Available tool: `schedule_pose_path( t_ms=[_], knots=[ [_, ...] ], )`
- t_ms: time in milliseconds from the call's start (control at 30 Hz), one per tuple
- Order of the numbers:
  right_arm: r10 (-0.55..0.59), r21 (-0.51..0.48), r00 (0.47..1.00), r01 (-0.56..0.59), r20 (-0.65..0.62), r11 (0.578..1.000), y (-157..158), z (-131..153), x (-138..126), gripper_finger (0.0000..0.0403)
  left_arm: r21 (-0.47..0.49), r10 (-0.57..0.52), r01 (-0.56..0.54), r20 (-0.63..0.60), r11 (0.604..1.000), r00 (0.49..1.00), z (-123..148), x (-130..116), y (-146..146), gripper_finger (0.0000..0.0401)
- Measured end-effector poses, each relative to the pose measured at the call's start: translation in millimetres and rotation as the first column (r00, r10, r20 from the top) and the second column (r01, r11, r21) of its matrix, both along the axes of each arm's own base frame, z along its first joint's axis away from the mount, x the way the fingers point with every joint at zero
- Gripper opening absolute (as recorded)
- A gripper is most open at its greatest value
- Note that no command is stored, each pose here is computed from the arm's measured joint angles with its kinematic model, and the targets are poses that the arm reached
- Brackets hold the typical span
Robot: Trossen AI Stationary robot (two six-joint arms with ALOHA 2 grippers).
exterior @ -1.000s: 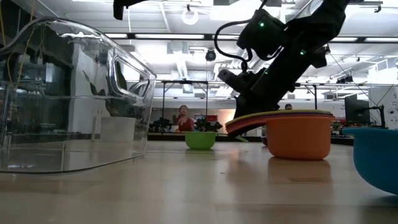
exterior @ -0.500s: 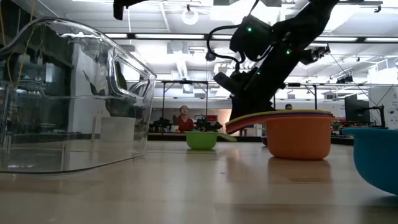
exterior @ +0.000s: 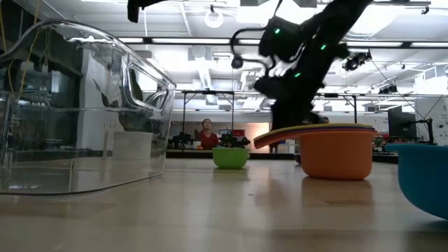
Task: Nest measuring cups in basket
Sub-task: Stack the green measuring cup on top of the yellow measuring cup
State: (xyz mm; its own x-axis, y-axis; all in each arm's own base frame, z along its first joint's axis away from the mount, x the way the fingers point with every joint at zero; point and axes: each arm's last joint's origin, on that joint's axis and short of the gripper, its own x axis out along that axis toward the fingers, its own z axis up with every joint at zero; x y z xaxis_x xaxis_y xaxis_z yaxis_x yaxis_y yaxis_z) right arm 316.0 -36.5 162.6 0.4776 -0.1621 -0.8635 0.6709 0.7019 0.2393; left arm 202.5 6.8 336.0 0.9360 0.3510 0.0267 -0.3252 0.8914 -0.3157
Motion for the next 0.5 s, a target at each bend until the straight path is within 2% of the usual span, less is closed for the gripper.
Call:
schedule_pose_path(
  t_ms=[67, 133, 200, 267, 333, 400, 467, 500],
  knots=[
    [0.073, 0.002, 0.996, -0.073, -0.052, 0.997, 10.0, 4.2, -15.7, 0.0000, 0.000, 0.000, 0.000, -0.001, 1.000, 1.000, -0.1, 0.0, 0.0, 0.0156],
    [0.093, 0.021, 0.992, -0.092, -0.090, 0.996, 19.1, 4.1, -38.8, 0.0000, 0.000, 0.000, 0.000, 0.000, 1.000, 1.000, 0.0, 0.0, -0.1, 0.0156],
    [0.066, 0.039, 0.998, -0.066, -0.023, 0.997, 26.9, 6.5, -60.4, 0.0000, 0.000, 0.000, 0.000, 0.000, 1.000, 1.000, 0.0, 0.0, 0.0, 0.0156],
    [-0.001, 0.078, 0.991, -0.009, 0.133, 0.997, 34.0, 8.3, -74.4, 0.0000, 0.000, 0.000, 0.000, -0.001, 1.000, 1.000, -0.1, 0.0, 0.0, 0.0156],
    [-0.086, 0.153, 0.946, 0.039, 0.311, 0.987, 40.0, 6.9, -83.8, 0.0000, 0.000, 0.006, -0.006, 0.000, 1.000, 1.000, 0.0, -0.1, 0.2, 0.0156],
    [-0.172, 0.206, 0.862, 0.080, 0.477, 0.975, 42.4, 7.0, -88.5, 0.0000, -0.001, 0.019, -0.019, 0.000, 1.000, 1.000, 0.0, -0.2, 0.5, 0.0156],
    [-0.258, 0.239, 0.785, 0.144, 0.564, 0.960, 40.5, 5.2, -91.2, 0.0000, 0.000, 0.027, -0.027, 0.000, 1.000, 1.000, 0.1, -0.3, 0.7, 0.0156],
    [-0.294, 0.254, 0.767, 0.176, 0.571, 0.951, 38.3, 2.8, -92.6, 0.0000, -0.001, 0.029, -0.029, 0.000, 1.000, 1.000, 0.0, -0.3, 0.8, 0.0156]
  ],
)
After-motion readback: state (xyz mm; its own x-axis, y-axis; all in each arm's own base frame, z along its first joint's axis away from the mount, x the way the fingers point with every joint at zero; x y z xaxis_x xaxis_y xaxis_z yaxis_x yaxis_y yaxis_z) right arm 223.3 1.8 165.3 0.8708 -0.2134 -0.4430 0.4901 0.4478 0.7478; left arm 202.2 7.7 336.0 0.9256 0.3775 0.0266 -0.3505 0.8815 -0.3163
